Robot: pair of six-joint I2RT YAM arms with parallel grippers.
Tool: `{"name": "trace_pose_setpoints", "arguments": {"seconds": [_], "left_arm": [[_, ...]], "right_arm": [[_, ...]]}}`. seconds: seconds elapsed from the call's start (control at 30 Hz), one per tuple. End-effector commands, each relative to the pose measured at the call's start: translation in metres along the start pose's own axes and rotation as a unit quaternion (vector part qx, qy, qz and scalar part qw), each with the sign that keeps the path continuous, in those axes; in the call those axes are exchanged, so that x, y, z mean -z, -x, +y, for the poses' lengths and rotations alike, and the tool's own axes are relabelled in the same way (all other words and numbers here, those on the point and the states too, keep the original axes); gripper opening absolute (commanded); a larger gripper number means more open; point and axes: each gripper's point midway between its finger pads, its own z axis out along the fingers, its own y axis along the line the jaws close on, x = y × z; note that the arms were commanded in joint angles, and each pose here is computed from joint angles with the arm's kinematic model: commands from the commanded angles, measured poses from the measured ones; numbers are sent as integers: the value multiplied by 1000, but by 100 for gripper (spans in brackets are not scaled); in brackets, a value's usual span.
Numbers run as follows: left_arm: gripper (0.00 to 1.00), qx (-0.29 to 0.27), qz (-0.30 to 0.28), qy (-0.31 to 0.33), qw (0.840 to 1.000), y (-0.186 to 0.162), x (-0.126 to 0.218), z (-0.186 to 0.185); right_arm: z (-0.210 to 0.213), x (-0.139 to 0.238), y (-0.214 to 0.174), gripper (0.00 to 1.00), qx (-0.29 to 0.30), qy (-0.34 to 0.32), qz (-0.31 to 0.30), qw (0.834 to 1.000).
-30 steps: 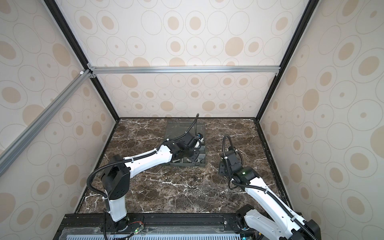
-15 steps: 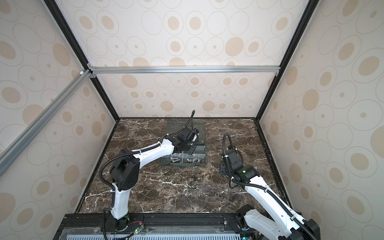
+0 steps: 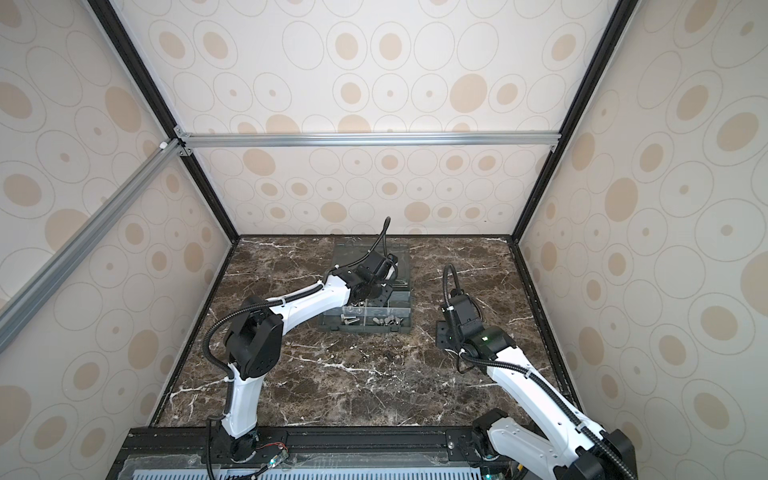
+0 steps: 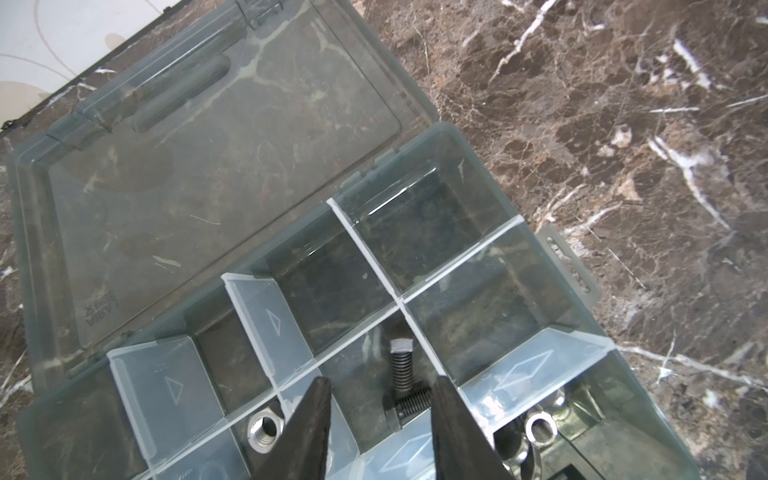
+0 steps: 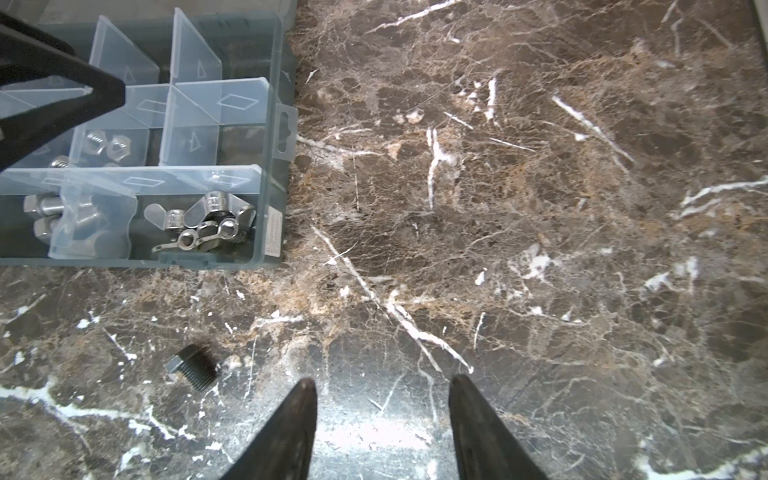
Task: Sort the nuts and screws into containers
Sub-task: 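Carry the black bolt over the organizer and release it into the bolt compartment, then withdraw the left gripper while the right gripper moves to the last black bolt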
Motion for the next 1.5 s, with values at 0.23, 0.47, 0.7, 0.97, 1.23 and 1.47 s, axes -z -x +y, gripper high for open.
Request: {"name": "trace_pose_setpoints", "arguments": {"seconds": [0.23, 0.47, 0.7, 0.97, 1.23, 1.47], "left_arm": [[42, 102, -57, -11, 993, 3, 44, 15], [42, 133, -67, -5, 989, -9, 57, 21], [43, 164, -101, -17, 981, -1, 71, 22], [43, 166, -99, -14, 981, -2, 73, 24], [43, 177, -108, -31, 978, -19, 83, 22], [44, 169, -113, -34, 979, -30, 90, 23]], "right_arm": [[38, -23, -29, 54, 21, 114, 50, 992], [61, -33, -53, 55, 43, 149, 88, 984], [97, -32, -87, 55, 100, 168, 132, 972], [106, -38, -98, 54, 126, 163, 158, 966], [118, -54, -92, 53, 176, 149, 166, 959], [141, -64, -89, 51, 177, 137, 166, 960]]}}
